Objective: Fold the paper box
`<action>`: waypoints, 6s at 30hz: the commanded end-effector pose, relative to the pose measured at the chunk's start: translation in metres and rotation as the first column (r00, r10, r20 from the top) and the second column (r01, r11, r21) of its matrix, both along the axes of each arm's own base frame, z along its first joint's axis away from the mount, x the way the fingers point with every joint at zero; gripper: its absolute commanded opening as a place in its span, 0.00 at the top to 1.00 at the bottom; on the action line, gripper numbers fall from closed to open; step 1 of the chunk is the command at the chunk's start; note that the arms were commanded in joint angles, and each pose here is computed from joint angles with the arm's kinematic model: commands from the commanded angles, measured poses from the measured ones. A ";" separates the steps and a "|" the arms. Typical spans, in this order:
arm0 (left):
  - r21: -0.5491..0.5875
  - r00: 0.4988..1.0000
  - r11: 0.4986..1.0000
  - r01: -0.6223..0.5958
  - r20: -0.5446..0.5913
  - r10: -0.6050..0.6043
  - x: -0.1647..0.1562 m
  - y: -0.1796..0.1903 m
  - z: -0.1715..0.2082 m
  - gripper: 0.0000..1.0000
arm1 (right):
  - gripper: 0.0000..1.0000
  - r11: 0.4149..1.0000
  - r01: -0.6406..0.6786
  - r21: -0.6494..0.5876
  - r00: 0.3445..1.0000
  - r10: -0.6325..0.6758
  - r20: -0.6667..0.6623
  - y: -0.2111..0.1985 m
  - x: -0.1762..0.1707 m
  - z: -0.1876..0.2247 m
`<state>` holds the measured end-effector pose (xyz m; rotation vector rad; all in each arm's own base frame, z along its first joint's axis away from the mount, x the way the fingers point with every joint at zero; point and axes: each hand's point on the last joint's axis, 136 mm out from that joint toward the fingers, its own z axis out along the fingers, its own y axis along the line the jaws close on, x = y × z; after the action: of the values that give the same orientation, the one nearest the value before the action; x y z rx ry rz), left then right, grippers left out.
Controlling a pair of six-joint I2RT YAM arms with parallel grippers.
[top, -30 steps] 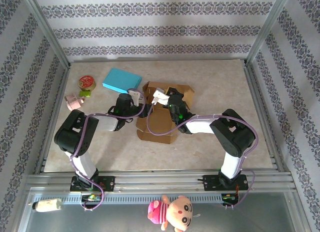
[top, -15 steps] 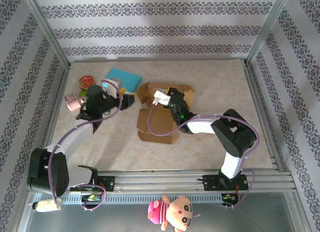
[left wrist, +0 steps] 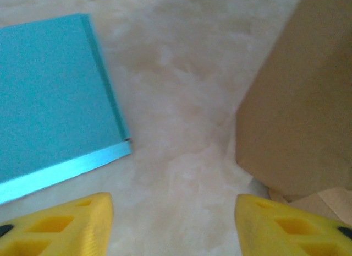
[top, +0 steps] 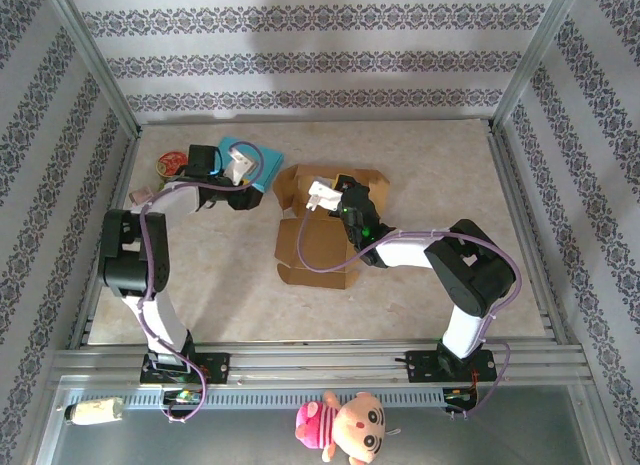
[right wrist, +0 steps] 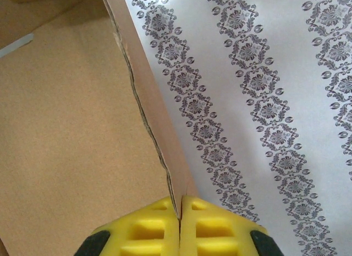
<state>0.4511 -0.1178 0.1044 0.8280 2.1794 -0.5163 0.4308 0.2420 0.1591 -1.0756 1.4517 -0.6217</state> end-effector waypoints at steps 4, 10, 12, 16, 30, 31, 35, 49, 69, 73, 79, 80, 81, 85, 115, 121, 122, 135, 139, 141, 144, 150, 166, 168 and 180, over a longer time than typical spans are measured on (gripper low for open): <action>0.000 0.944 0.945 0.328 -0.017 -0.328 -0.019 -0.063 0.002 0.48 | 0.97 0.997 -0.020 -0.068 0.991 0.010 -0.134 -0.005 -0.009 -0.041; -0.044 0.917 0.920 0.389 -0.079 -0.392 -0.029 -0.090 -0.003 0.60 | 0.97 0.998 -0.014 -0.067 0.991 0.005 -0.134 -0.005 -0.009 -0.040; -0.053 0.919 0.922 0.384 -0.069 -0.387 -0.029 -0.093 -0.001 0.60 | 0.97 0.998 -0.016 -0.063 0.991 0.007 -0.136 -0.004 -0.010 -0.041; -0.112 0.930 0.927 0.359 -0.048 -0.366 -0.027 -0.101 0.008 0.52 | 0.97 0.998 -0.016 -0.063 0.991 0.007 -0.137 -0.002 -0.009 -0.041; -0.193 0.973 0.954 0.230 0.030 -0.228 0.002 -0.121 0.019 0.56 | 0.97 0.997 -0.024 -0.076 0.990 0.013 -0.142 0.001 -0.013 -0.043; -0.198 0.975 0.955 0.222 0.038 -0.219 0.004 -0.123 0.020 0.57 | 0.96 0.997 -0.023 -0.078 0.990 0.012 -0.143 0.001 -0.013 -0.044; -0.200 0.989 0.969 0.147 0.041 -0.142 0.015 -0.123 0.016 0.68 | 0.96 0.997 -0.027 -0.076 0.990 0.016 -0.141 0.003 -0.013 -0.043; -0.181 0.994 0.982 -0.063 0.072 0.077 0.042 -0.134 0.007 0.62 | 0.97 0.997 -0.033 -0.074 0.989 0.022 -0.147 0.005 -0.016 -0.044; -0.213 0.960 0.972 -0.098 0.237 0.149 0.053 -0.147 0.019 1.00 | 0.90 0.966 0.028 0.258 0.939 0.063 -0.338 0.039 -0.021 -0.018; -0.227 0.963 0.971 -0.071 0.237 0.125 0.049 -0.153 0.021 0.91 | 0.89 0.956 0.050 0.288 0.932 0.058 -0.357 0.045 -0.017 -0.015; -0.241 0.957 0.968 -0.074 0.256 0.137 0.047 -0.151 0.030 0.75 | 0.89 0.965 0.070 0.251 0.939 0.022 -0.344 0.040 -0.009 -0.020; -0.249 0.957 0.966 -0.066 0.259 0.132 0.046 -0.152 0.033 0.76 | 0.89 0.965 0.071 0.251 0.938 0.021 -0.345 0.039 -0.009 -0.020; -0.258 0.956 0.964 -0.059 0.263 0.129 0.045 -0.153 0.035 0.85 | 0.89 0.965 0.069 0.251 0.938 0.023 -0.345 0.040 -0.009 -0.020; -0.286 0.957 0.958 -0.033 0.268 0.114 0.043 -0.157 0.044 1.00 | 0.89 0.967 0.068 0.246 0.936 0.024 -0.351 0.039 -0.010 -0.022; -0.357 0.991 0.930 0.083 0.131 -0.038 -0.001 -0.152 0.074 0.63 | 0.90 0.971 0.065 0.230 0.935 0.021 -0.355 0.026 -0.006 -0.020; -0.425 0.994 0.899 0.105 0.072 -0.082 0.002 -0.150 0.078 0.49 | 0.90 0.972 0.061 0.225 0.914 0.037 -0.404 0.028 -0.006 -0.030; -0.417 0.994 0.903 0.106 0.069 -0.085 0.001 -0.150 0.077 0.53 | 0.90 0.972 0.067 0.226 0.911 0.033 -0.412 0.026 -0.005 -0.032; -0.128 0.995 0.989 0.078 -0.044 -0.084 0.013 -0.142 0.013 0.81 | 0.91 0.970 0.064 0.234 0.876 0.058 -0.479 0.034 -0.006 -0.038; -0.036 0.994 0.997 0.071 -0.087 -0.074 0.016 -0.142 -0.001 0.92 | 0.91 0.970 0.067 0.235 0.861 0.063 -0.505 0.035 -0.007 -0.039; 0.003 0.990 0.997 0.079 -0.120 -0.078 0.014 -0.144 -0.010 1.00 | 0.91 0.968 0.064 0.242 0.853 0.073 -0.517 0.037 -0.009 -0.040; 0.080 0.986 0.993 0.085 -0.150 -0.072 0.014 -0.145 -0.023 1.00 | 0.91 0.966 0.058 0.251 0.846 0.086 -0.526 0.039 -0.010 -0.040; 0.127 0.980 0.990 0.069 -0.196 -0.044 0.016 -0.142 -0.040 0.88 | 0.91 0.966 0.047 0.256 0.840 0.100 -0.534 0.040 -0.013 -0.042; 0.271 0.963 0.958 0.096 -0.270 -0.020 0.006 -0.129 -0.070 0.81 | 0.86 0.973 0.040 0.226 0.818 0.097 -0.567 0.035 -0.021 -0.062; 0.281 0.957 0.954 0.106 -0.288 -0.021 0.005 -0.128 -0.072 0.87 | 0.79 0.975 0.046 0.216 0.816 0.088 -0.572 0.033 -0.023 -0.066; 0.427 0.966 0.903 0.046 -0.249 0.069 0.015 -0.112 -0.081 1.00 | 0.02 0.852 0.139 0.505 0.734 0.254 -0.629 0.037 -0.062 -0.034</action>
<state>0.4696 -0.2339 0.0344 0.9908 2.5452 -0.2545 0.3808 0.2689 0.0954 -1.0611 2.0522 0.0805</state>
